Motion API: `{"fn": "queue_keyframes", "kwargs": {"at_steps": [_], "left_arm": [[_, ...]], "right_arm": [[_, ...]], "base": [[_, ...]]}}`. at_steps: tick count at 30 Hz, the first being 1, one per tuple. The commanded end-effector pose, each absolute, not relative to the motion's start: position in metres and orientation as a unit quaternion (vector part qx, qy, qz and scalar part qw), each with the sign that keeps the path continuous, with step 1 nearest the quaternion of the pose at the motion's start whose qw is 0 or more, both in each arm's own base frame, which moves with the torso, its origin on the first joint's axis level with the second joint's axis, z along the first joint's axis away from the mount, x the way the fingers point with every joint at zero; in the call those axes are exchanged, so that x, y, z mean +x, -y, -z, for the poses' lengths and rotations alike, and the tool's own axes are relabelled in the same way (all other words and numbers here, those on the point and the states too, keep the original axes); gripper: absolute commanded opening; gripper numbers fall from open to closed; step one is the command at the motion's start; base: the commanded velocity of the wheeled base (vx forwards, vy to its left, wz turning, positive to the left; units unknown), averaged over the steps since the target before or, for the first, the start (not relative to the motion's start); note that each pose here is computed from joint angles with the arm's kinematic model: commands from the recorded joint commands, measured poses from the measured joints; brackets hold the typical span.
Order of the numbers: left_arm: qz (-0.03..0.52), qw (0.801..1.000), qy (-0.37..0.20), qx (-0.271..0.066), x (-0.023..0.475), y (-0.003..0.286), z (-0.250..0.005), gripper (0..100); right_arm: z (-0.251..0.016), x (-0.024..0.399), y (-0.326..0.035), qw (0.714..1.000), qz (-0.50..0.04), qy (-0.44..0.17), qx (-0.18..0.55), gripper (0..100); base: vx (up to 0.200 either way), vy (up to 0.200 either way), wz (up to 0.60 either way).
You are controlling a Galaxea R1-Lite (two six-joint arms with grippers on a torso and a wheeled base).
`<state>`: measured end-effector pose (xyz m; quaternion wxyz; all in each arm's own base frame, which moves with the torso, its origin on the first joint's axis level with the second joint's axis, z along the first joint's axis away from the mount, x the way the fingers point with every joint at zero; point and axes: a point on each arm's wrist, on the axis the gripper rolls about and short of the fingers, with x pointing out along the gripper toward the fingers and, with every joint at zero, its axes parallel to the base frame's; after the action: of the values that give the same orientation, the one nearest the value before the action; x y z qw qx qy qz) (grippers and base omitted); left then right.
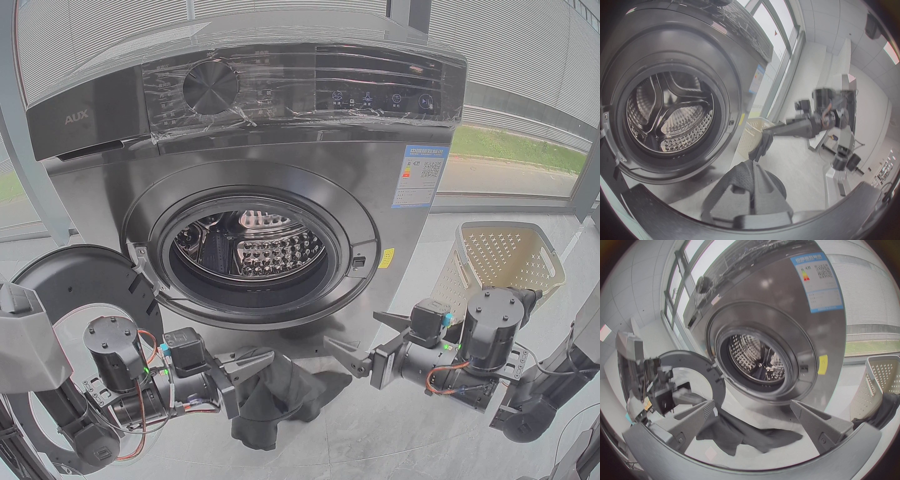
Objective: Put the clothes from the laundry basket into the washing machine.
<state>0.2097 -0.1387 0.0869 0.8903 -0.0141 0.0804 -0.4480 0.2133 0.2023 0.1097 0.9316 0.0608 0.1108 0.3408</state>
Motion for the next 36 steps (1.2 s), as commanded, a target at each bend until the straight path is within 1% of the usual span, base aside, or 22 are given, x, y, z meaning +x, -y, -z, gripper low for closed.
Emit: {"fn": "queue_keyframes", "kwargs": {"at_steps": [1, 5, 9, 13, 21, 36], "left_arm": [[0.449, 0.891, -0.050, -0.044, 0.222, 0.146, -0.102, 0], [0.446, 0.892, -0.042, -0.058, 0.226, 0.151, -0.106, 0], [0.446, 0.892, -0.041, -0.059, 0.227, 0.152, -0.106, 0], [0.447, 0.892, -0.041, -0.057, 0.225, 0.152, -0.107, 0], [0.448, 0.891, -0.039, -0.057, 0.223, 0.150, -0.109, 0], [0.455, 0.888, -0.033, -0.058, 0.223, 0.155, -0.111, 0]], "right_arm": [[-0.094, 0.202, -0.190, 0.928, -0.341, -0.144, 0.040, 100], [-0.091, 0.200, -0.190, 0.927, -0.342, -0.150, 0.038, 100], [-0.089, 0.198, -0.191, 0.924, -0.349, -0.152, 0.033, 100], [-0.080, 0.202, -0.192, 0.915, -0.368, -0.161, 0.019, 100], [-0.074, 0.209, -0.196, 0.917, -0.366, -0.154, 0.016, 100], [-0.055, 0.209, -0.207, 0.909, -0.377, -0.180, 0.001, 100]], "base": [[0.000, 0.000, 0.00], [0.000, 0.000, 0.00], [0.000, 0.000, 0.00], [0.000, 0.000, 0.00], [0.000, 0.000, 0.00], [0.000, 0.000, 0.00]]}}
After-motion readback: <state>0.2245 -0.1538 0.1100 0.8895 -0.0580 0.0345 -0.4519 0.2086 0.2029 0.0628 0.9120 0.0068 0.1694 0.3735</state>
